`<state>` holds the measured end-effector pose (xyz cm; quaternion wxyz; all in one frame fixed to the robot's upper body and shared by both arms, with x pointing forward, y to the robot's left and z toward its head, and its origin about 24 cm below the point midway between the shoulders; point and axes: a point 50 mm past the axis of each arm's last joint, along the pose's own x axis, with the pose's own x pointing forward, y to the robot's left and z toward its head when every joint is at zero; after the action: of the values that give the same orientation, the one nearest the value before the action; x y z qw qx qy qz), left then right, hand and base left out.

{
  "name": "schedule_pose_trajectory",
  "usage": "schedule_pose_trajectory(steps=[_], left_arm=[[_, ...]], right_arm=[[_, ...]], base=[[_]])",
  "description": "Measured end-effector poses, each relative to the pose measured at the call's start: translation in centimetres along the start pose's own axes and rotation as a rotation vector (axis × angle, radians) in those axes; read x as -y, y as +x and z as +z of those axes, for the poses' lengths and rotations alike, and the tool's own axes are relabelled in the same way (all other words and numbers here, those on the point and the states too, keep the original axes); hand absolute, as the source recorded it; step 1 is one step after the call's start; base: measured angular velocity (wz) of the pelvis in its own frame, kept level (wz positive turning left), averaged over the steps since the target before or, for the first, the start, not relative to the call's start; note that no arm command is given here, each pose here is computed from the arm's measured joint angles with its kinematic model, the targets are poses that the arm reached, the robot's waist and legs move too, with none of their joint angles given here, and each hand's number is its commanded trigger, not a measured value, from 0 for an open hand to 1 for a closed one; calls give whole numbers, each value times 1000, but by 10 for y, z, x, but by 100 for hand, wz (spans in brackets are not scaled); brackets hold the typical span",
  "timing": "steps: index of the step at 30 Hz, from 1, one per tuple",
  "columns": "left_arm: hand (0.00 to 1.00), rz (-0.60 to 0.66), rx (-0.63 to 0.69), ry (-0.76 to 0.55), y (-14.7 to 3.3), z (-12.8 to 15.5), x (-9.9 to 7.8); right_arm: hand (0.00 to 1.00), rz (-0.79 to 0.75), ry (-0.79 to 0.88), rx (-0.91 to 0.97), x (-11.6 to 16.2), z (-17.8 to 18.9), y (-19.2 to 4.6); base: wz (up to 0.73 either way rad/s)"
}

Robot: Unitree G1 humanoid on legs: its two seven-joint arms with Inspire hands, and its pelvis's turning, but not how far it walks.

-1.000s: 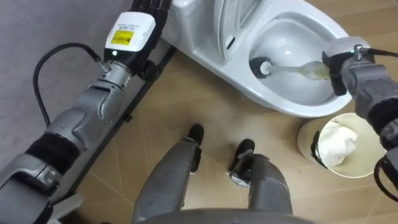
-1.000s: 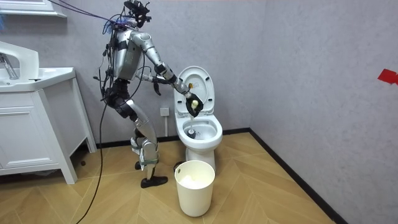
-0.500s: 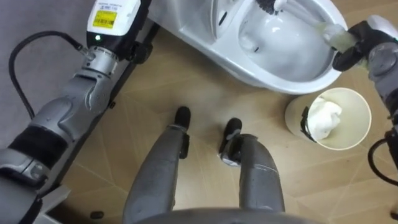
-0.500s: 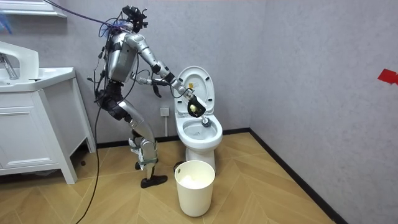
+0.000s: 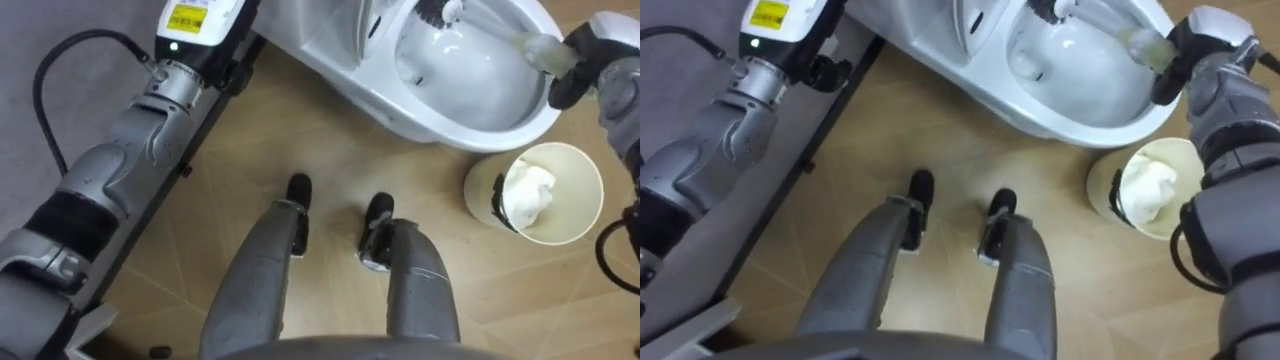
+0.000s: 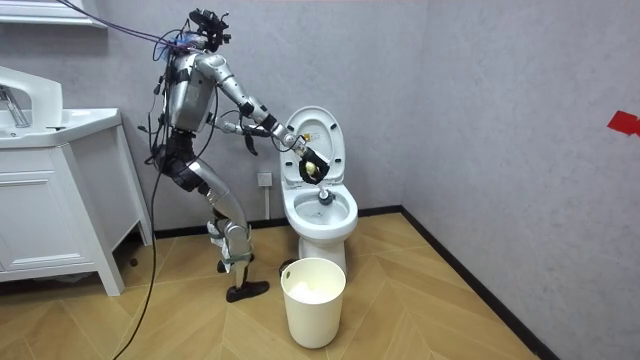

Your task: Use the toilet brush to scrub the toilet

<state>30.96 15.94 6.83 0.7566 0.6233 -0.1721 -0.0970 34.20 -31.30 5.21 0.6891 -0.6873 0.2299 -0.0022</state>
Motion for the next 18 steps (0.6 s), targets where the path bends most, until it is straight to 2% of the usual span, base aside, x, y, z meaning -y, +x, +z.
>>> schedule_pose_trajectory(steps=[3, 6, 11, 15, 18], left_arm=[[0, -27, 6, -15, 0, 4, 6], [0, -56, 0, -20, -2, 4, 14], [0, -64, -16, -26, -6, 2, 18], [0, -69, -48, -48, -11, -2, 26], [0, -62, -79, -69, -15, -6, 29]], right_arm=[[100, -23, -152, 5, -8, -5, -4], [100, -17, -223, 25, -22, -6, -9], [100, -24, -232, 41, -36, 1, -14], [100, -3, -229, 77, -60, 7, -24], [100, 4, -225, 103, -68, 10, -30]], base=[[-10], [-5], [-3], [0], [-1]])
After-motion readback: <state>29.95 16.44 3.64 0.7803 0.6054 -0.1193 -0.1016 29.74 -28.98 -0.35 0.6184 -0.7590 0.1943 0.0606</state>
